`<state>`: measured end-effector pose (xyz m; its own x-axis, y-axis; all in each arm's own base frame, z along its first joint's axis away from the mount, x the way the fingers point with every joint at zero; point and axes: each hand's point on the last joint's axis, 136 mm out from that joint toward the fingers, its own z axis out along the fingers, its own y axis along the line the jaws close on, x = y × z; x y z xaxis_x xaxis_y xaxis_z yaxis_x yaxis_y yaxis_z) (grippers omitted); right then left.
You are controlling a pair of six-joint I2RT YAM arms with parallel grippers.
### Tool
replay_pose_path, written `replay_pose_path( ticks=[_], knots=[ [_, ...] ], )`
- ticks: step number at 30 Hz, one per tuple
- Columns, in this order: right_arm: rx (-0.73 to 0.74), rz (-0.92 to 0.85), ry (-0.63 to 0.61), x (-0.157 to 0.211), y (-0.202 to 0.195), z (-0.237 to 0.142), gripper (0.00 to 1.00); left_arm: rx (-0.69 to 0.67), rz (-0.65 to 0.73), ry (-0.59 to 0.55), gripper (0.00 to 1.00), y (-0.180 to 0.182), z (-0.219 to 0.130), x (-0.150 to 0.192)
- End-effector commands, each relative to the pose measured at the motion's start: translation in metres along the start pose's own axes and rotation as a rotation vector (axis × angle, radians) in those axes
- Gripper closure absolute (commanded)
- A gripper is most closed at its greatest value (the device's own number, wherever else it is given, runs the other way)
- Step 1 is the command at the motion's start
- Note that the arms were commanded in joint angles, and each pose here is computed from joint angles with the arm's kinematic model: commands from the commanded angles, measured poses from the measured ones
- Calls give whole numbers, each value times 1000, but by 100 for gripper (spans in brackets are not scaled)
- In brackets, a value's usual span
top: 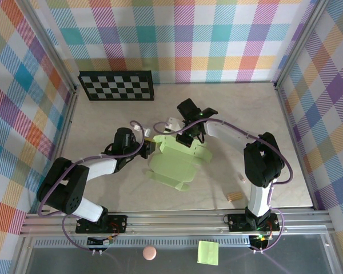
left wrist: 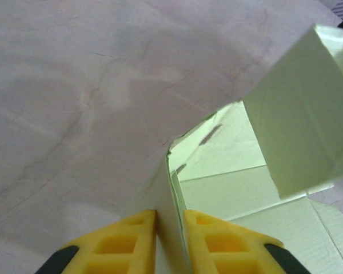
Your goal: Fold the paper box
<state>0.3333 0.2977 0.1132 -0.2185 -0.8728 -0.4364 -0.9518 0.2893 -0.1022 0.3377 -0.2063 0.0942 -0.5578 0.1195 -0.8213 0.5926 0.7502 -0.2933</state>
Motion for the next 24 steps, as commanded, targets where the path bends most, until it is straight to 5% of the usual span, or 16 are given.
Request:
replay_pose_path(
  ticks=[1,24],
  knots=[
    [-28,54,23,9,5,5,100,16,37,15,86,-9,2,7],
    [14,52,40,10,7,2,95,42,40,98,91,-21,16,33]
  ],
)
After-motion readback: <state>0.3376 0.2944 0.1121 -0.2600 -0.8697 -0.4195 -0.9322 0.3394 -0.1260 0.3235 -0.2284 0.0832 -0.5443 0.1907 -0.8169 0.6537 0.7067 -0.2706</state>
